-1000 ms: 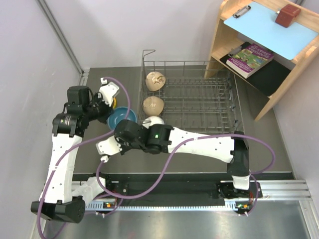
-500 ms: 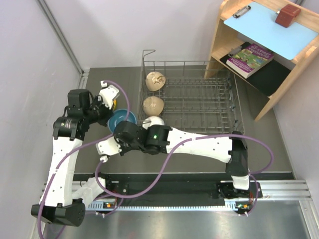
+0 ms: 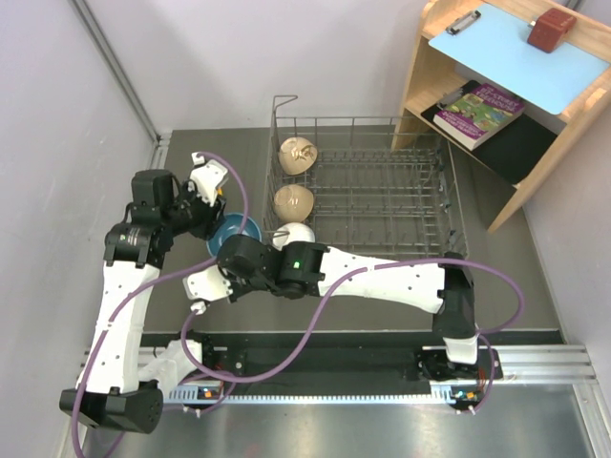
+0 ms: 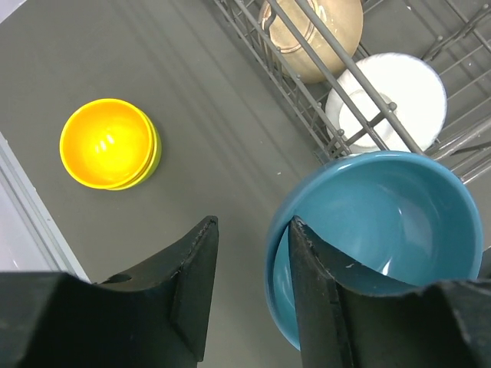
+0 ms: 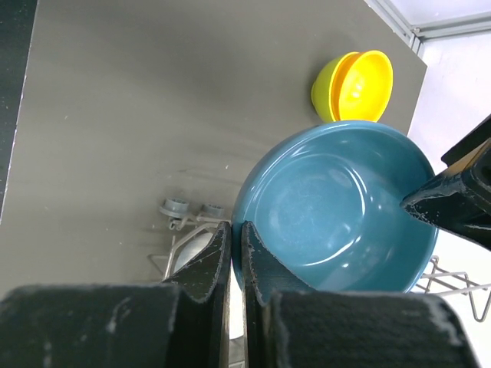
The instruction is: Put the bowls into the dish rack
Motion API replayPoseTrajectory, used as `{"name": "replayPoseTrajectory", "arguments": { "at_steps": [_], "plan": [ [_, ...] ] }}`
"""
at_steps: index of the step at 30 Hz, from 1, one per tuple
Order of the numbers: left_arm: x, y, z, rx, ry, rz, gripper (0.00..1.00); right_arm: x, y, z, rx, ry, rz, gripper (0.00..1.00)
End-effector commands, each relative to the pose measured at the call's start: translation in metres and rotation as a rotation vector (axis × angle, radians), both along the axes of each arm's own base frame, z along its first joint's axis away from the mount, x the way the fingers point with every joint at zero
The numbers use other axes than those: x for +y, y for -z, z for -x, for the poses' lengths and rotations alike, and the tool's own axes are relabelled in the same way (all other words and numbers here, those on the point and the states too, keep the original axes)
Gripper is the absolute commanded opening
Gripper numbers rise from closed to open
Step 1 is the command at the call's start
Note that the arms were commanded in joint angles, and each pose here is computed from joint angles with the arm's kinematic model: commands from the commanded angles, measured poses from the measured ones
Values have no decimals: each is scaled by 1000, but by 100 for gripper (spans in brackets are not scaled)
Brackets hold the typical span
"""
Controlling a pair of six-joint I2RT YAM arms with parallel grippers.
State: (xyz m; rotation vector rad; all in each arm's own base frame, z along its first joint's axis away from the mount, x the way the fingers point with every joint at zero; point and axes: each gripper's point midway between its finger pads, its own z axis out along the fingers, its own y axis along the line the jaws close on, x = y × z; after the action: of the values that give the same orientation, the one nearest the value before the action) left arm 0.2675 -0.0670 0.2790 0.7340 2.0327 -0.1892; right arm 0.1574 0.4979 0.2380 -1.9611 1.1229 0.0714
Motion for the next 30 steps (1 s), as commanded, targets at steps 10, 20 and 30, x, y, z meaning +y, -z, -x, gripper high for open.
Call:
{"name": "replayPoseTrajectory", "arguments": {
  "at_steps": [10,20,30],
  "plan": [
    [10,-37,-27,-180,-126,49,65,13,-18,35,58,-73,-73,0],
    [24,-77,-41,-312,-251,90,84,16,0,61,104,-114,-48,0],
    [27,-77,-41,-333,-281,108,89,25,19,73,92,-163,-3,0]
  ]
}}
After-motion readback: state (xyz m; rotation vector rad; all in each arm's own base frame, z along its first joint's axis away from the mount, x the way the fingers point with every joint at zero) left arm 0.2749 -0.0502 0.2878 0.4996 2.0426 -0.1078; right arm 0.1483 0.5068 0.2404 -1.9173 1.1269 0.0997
